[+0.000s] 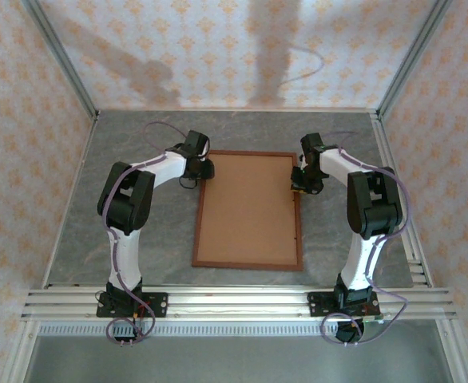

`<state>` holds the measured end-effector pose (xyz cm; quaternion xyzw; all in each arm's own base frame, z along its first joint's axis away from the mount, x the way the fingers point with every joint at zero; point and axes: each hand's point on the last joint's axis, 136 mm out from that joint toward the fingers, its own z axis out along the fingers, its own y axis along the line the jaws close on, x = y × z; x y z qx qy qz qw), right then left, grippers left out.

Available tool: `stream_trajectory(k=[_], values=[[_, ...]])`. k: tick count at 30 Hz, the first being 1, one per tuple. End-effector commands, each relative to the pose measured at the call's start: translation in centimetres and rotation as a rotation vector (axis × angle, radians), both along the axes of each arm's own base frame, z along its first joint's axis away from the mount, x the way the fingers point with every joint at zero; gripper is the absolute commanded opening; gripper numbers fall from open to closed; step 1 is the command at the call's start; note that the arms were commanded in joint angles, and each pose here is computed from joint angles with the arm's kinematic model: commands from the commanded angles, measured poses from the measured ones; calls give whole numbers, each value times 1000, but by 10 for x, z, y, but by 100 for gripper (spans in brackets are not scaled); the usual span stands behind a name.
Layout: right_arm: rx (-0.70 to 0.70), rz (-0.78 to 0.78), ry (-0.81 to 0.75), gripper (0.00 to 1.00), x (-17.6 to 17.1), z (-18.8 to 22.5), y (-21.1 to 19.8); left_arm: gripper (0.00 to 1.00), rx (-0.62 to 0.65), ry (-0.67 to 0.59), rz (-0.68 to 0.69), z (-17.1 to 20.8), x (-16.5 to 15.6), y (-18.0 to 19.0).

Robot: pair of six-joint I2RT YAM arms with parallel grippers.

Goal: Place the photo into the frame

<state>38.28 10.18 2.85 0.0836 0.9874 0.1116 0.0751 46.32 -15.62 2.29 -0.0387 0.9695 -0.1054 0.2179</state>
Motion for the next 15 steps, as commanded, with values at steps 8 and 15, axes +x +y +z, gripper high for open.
stream_trajectory(k=[8,15], values=[[-33,2,-17,16,11,-8,-1,40,78,120,-64,-5,-33,-4],[-32,1,-17,16,10,-9,-1,47,50,-30,10,45,-16,8]])
